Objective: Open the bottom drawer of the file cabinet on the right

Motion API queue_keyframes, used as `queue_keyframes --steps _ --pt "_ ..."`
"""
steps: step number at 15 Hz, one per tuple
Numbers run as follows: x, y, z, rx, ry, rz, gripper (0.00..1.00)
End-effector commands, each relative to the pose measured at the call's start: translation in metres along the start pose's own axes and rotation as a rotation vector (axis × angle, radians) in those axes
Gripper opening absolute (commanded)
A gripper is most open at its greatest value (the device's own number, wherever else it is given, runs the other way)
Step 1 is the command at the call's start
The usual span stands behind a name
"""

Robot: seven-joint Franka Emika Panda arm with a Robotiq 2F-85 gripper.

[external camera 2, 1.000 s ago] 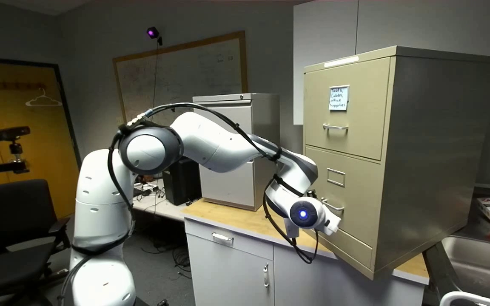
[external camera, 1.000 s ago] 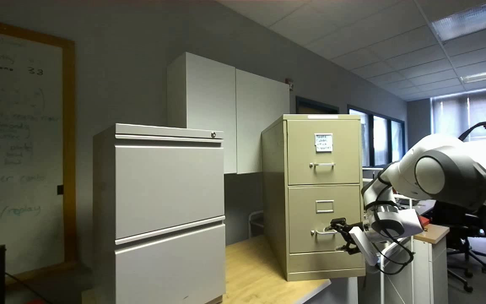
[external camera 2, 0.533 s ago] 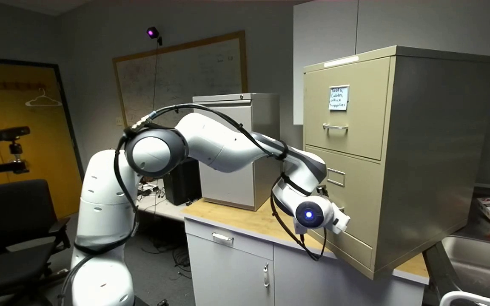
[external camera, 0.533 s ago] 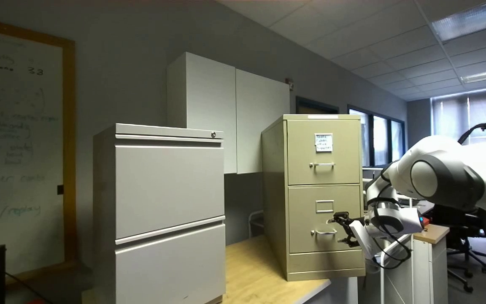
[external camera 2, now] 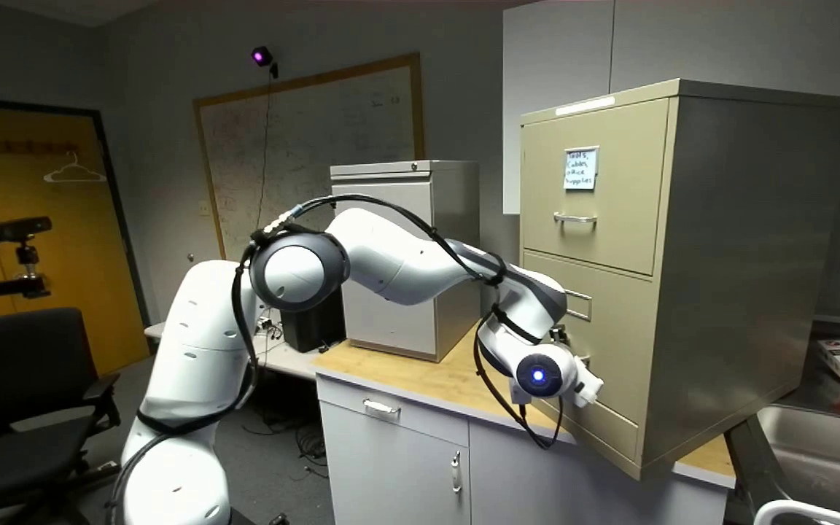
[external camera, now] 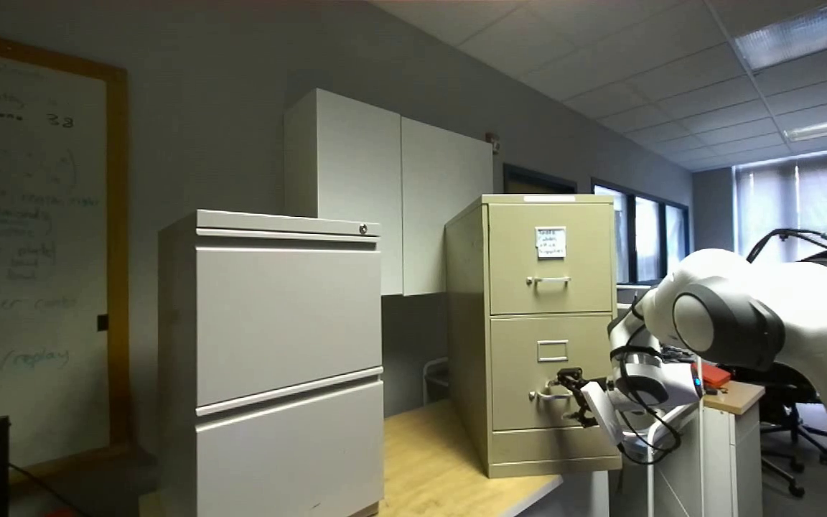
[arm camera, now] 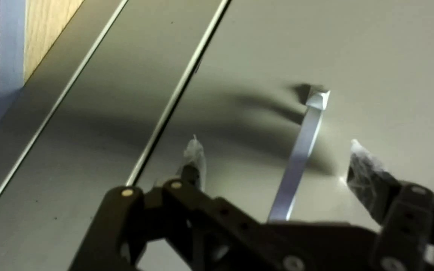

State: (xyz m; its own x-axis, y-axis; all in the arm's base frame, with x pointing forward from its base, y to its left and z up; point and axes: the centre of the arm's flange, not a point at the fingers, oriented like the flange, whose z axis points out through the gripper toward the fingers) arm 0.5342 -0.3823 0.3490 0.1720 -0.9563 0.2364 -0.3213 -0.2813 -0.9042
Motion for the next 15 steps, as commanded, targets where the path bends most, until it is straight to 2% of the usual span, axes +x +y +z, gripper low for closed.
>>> queue_keyframes --steps 1,2,9,11,13,15 --pt "0.013 0.006 0.012 0.005 0.014 0.031 0.75" --pt "0.014 0.009 0.013 -0.001 0.016 0.032 0.73" --pt "0.012 0.001 0.016 0.017 0.013 0.033 0.21" --pt "0.011 -0.004 0.013 0.022 0.014 0.036 0.16" --pt "0.011 -0.013 0.01 0.029 0.014 0.036 0.05" --pt "0.008 -0.03 0.006 0.029 -0.007 0.018 0.01"
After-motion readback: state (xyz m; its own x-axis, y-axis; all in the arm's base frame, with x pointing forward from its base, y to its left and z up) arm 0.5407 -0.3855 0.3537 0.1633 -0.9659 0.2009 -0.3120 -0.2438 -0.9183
